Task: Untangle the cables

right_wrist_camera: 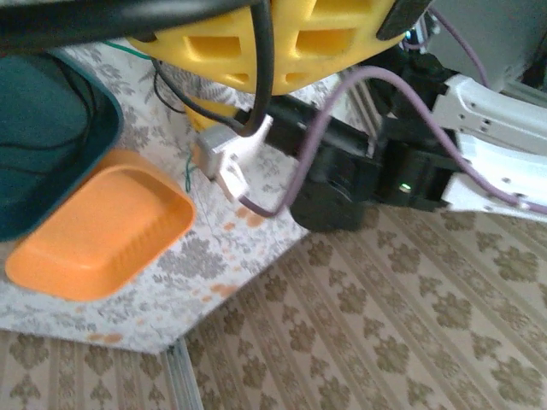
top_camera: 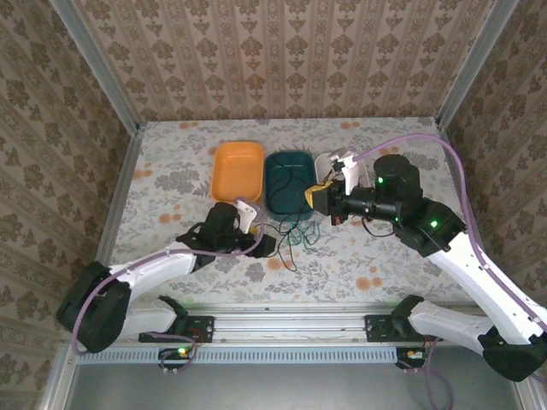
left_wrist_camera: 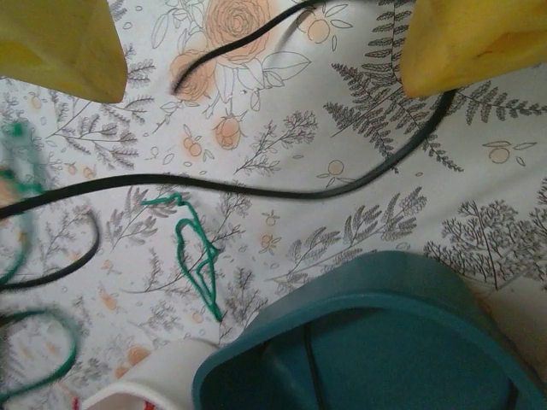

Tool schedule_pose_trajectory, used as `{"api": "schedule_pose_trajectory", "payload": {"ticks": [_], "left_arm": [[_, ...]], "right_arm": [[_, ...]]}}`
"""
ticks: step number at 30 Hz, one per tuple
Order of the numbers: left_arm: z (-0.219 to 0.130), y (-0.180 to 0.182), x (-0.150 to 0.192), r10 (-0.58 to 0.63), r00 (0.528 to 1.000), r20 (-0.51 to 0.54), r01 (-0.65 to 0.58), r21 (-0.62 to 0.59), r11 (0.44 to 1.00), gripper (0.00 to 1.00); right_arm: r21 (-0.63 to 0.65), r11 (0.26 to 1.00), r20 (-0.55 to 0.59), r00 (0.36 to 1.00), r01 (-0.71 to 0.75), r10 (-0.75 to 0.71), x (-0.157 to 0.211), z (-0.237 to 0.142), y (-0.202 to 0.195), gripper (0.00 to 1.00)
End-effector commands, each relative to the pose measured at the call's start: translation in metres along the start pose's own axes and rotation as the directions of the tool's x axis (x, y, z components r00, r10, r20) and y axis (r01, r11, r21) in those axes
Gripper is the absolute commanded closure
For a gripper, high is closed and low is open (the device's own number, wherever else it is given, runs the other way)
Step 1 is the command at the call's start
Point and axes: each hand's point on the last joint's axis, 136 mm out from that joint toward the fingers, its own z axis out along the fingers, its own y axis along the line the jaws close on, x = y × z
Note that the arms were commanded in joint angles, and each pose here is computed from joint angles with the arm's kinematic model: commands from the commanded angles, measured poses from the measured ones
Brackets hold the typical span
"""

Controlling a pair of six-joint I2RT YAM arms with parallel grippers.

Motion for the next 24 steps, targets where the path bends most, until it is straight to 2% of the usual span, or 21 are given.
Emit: {"api": "schedule_pose_trajectory", "payload": {"ticks": [1, 3, 9, 13, 19, 24], "left_arm": [[-0.016, -0.007, -0.011, 0.023, 0.998, 0.054, -0.023, 0.014, 1.000, 0.15], [-0.023, -0.009, -0.015, 0.026, 0.997, 0.071, -0.026, 0.007, 1.000, 0.15], [-0.024, -0.004, -0.026, 0.034, 0.995, 0.092, -0.033, -0.011, 0.999, 0.18], [-0.006, -0.001, -0.032, 0.039, 0.998, 0.057, -0.040, 0.014, 0.999, 0.19], [0.025, -0.010, -0.037, 0.001, 1.000, -0.013, 0.001, 0.132, 0.991, 0.19], [0.037, -0.017, -0.026, -0.005, 0.997, -0.083, 0.021, 0.192, 0.981, 0.20]], "right_arm": [[0.018, 0.999, -0.065, 0.997, -0.049, 0.050, 0.030, 0.011, -0.013, 1.00], [-0.002, 0.997, -0.122, 0.990, -0.071, 0.071, 0.045, 0.017, -0.014, 1.00], [-0.022, 0.994, -0.172, 0.980, -0.108, 0.103, 0.071, 0.026, -0.018, 1.00], [-0.030, 0.991, -0.215, 0.970, -0.127, 0.118, 0.086, 0.030, -0.020, 1.00], [0.003, 0.993, -0.219, 0.969, -0.117, 0.115, 0.093, 0.027, -0.026, 1.00], [0.030, 0.994, -0.225, 0.968, -0.107, 0.111, 0.095, 0.025, -0.030, 1.00]]}}
